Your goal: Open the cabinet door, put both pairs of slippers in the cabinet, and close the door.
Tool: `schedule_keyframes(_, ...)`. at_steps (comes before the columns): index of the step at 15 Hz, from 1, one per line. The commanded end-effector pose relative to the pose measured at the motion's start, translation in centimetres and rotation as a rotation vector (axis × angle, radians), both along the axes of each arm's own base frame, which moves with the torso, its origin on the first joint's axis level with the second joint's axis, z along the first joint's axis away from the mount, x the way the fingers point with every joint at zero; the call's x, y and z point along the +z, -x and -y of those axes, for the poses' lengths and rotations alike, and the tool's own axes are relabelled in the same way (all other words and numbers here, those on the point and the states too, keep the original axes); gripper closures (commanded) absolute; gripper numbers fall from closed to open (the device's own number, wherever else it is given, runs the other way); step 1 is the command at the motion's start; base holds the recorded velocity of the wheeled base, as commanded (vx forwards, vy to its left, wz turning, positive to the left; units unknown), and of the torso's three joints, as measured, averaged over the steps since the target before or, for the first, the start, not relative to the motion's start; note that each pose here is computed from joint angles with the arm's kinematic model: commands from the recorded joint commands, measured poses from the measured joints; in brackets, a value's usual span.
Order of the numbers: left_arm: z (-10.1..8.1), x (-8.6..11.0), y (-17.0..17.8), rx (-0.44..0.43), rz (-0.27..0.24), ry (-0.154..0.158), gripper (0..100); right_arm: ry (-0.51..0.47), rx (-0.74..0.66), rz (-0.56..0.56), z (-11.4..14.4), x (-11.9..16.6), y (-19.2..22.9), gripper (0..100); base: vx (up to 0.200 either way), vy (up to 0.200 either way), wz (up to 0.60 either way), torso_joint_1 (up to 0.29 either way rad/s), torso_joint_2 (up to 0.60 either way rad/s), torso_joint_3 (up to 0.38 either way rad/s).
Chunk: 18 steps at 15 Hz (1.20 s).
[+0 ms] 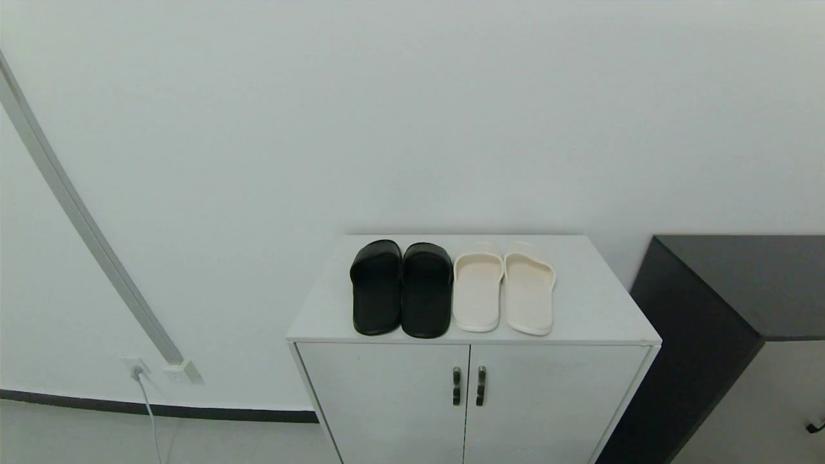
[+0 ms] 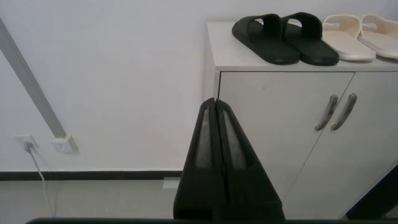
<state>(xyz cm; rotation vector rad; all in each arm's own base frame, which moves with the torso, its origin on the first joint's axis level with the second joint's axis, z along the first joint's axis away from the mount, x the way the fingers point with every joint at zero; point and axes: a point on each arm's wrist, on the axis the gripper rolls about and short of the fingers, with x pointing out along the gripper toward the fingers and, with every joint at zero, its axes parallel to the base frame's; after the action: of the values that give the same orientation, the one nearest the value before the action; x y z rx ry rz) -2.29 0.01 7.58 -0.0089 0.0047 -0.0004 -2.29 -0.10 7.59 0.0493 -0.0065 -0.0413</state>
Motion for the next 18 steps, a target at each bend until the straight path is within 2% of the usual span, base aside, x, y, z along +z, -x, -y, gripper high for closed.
schedule_keyframes(1,0.0,0.0,0.0,0.0,-0.001,0.0,100,0.0,0.0,-0.001,0.0,0.0,0.0,0,0.0,0.0,0.0,0.0,0.0,0.0)
schedule_keyframes(5,0.0,0.0,0.0,0.002,-0.001,0.003,100,0.022,0.001,0.006,0.0,0.1,0.0,0,0.0,0.0,0.0,0.0,0.0,0.0)
schedule_keyframes(6,0.0,0.0,0.0,0.002,-0.001,0.002,100,0.019,0.007,0.055,0.0,1.6,0.3,0,0.0,0.0,0.0,0.0,0.0,0.0)
schedule_keyframes(7,0.0,0.0,0.0,0.002,-0.001,0.002,100,-0.033,0.033,0.115,0.1,5.2,0.7,0,0.0,0.0,0.0,0.0,0.0,0.0)
schedule_keyframes(8,0.0,0.0,0.0,0.002,-0.001,0.003,100,-0.143,0.128,-0.067,0.1,6.5,-1.5,0,0.0,0.0,0.0,0.0,0.0,0.0)
schedule_keyframes(9,0.0,0.0,0.0,0.002,-0.001,0.005,100,-0.087,0.147,-0.159,0.0,4.7,-2.3,0,0.0,0.0,0.0,0.0,0.0,0.0)
schedule_keyframes(10,0.0,0.0,0.0,0.004,-0.001,0.008,100,-0.075,0.155,-0.208,-0.1,3.4,-2.8,0,0.0,0.0,0.0,0.0,0.0,0.0)
schedule_keyframes(11,0.0,0.0,0.0,0.004,-0.001,0.008,100,-0.071,0.154,-0.251,-0.2,2.7,-3.2,0,0.0,0.0,0.0,0.0,0.0,0.0)
schedule_keyframes(15,0.0,0.0,0.0,0.0,-0.001,0.002,100,-0.036,0.182,-0.372,-0.9,5.7,-7.0,0,0.0,0.0,0.0,0.0,0.0,0.0)
schedule_keyframes(18,0.0,0.0,0.0,0.004,-0.001,0.005,100,-0.011,0.239,-0.389,-2.6,6.4,-12.1,0,0.0,0.0,0.0,0.0,0.0,0.0)
